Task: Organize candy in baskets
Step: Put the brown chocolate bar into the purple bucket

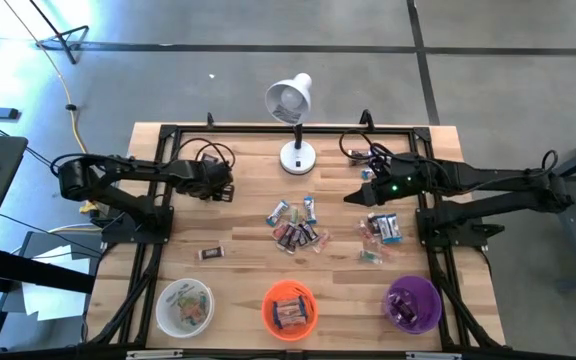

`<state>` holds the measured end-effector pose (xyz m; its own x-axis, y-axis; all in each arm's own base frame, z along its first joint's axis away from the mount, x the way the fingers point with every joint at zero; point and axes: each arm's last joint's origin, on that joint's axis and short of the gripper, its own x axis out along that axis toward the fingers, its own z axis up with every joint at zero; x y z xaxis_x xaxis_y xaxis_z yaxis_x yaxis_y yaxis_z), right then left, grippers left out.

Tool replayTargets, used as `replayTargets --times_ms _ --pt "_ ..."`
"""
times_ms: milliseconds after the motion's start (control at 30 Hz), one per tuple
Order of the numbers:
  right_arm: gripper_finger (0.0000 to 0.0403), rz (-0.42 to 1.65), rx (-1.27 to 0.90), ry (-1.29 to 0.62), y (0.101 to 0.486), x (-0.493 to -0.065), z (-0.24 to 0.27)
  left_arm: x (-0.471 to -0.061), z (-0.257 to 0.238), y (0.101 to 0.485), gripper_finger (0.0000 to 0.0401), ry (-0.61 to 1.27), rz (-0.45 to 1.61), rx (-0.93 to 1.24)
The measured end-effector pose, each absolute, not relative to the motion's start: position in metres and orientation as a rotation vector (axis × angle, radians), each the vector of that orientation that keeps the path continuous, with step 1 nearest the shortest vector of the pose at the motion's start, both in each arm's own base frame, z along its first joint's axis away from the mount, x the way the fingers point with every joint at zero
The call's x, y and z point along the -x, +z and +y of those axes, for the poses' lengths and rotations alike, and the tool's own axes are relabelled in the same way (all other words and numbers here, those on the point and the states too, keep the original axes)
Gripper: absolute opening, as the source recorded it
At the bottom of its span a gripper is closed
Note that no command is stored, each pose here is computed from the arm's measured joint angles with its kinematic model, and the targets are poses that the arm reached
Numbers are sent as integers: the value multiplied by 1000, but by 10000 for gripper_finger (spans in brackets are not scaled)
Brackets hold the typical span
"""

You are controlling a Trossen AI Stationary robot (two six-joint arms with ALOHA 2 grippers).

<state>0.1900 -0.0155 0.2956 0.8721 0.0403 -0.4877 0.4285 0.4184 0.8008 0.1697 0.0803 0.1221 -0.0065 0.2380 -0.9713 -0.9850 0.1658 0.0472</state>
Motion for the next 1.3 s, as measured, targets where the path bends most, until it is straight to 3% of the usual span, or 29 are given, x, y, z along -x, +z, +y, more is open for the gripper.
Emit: replayTargets --times_ms 100,200,267,500,767,1000,1300 --pt "133 473 -1110 -259 295 -190 -17 -173 80 123 106 1169 1102 880" --pt "133 470 -1112 -272 295 -189 -20 -176 78 127 33 1134 1047 888" --pt "133 465 -1114 -278 295 -189 -21 -176 77 130 14 1122 1021 895" --pt "133 443 -1121 -281 296 -192 -24 -190 69 165 12 874 911 935" --pt "133 353 -1105 -215 286 -237 -27 -222 56 259 5 524 468 766" --pt "133 26 -1016 -94 288 -283 -35 -229 55 296 5 450 352 687" --pt "133 -95 -1009 -113 267 -312 -40 -242 46 312 5 364 267 659"
